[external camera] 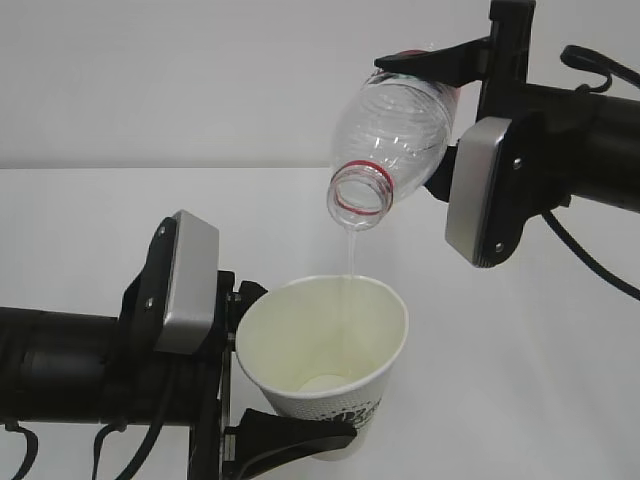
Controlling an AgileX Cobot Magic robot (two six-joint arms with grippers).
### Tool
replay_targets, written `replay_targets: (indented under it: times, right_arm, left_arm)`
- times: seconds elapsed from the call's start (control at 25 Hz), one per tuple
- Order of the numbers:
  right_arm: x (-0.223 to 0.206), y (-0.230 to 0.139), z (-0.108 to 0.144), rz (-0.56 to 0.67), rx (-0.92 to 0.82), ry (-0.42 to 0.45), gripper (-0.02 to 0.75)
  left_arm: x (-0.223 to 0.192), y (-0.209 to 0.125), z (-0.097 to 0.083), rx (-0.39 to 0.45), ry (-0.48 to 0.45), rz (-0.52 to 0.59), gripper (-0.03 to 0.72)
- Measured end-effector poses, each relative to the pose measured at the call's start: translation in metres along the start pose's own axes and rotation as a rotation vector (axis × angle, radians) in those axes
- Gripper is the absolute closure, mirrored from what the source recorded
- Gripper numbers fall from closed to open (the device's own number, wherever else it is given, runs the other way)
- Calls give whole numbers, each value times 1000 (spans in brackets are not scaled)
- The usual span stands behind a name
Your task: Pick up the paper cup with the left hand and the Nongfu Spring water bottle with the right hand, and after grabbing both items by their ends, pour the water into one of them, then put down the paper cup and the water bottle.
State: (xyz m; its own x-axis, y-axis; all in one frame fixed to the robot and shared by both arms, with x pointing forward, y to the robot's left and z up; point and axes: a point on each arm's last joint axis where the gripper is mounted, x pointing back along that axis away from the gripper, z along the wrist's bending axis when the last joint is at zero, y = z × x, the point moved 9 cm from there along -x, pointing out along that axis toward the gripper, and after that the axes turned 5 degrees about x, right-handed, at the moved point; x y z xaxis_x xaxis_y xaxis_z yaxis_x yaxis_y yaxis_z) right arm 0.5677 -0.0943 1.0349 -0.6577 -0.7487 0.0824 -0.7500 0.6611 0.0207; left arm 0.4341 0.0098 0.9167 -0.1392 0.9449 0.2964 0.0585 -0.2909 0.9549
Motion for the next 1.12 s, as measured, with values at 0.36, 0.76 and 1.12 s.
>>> replay_targets:
  times: [0.36,0.76,1.12]
  right_arm:
    - [0,0,0,0,3,0,256]
    - [0,0,0,0,5,0,256]
    - [0,0,0,0,8,0,256]
  left_arm:
    - [0,0,0,0,1,2,118]
    - [0,-1,1,0,3,5,118]
    - [0,-1,1,0,4,7,118]
